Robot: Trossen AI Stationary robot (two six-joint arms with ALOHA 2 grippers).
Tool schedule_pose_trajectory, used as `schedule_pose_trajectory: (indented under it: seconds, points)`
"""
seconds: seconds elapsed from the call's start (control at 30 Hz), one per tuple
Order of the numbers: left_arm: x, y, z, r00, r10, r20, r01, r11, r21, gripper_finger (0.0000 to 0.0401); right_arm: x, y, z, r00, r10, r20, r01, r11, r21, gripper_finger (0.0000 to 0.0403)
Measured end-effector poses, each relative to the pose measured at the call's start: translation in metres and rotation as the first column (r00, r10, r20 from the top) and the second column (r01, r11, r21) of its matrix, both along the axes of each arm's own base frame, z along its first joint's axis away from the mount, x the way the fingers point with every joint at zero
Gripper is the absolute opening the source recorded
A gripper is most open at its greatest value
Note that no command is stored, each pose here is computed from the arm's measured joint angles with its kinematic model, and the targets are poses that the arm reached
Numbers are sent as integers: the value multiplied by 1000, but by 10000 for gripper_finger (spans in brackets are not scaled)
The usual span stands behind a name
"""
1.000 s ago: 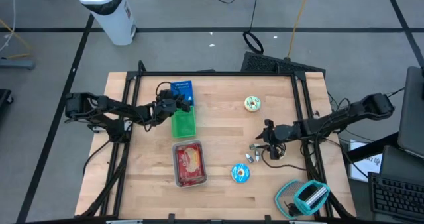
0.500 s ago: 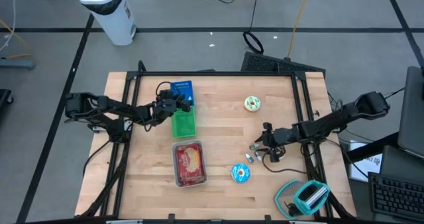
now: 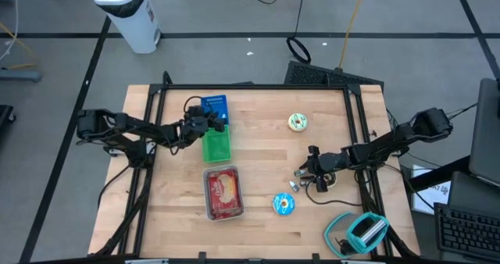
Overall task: Pick & Place Food Item
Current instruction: Put the green food coloring bottle into the blue bin
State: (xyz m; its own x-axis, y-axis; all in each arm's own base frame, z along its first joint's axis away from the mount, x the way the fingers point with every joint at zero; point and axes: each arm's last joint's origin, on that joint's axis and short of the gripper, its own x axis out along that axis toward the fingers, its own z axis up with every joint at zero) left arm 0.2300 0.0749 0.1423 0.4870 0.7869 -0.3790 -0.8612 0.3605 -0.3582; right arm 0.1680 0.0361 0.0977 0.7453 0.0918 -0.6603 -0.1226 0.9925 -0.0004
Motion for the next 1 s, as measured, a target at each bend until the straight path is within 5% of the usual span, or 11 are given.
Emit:
schedule_pose_trajectory:
  seconds: [0.27, 0.63, 1.0]
  points:
    - [0, 0, 0, 1000, 0, -3, 0, 1000, -1, 124, 0, 0, 0, 1000, 0, -5, 0, 1000, -1, 167]
    - [0, 0, 0, 1000, 0, -3, 0, 1000, -1, 124, 0, 0, 0, 1000, 3, -4, -3, 1000, 2, 99]
    - [0, 0, 0, 1000, 3, 8, -3, 1000, -8, 124, 7, -1, 9, 991, -2, 134, 12, 997, -74, 66]
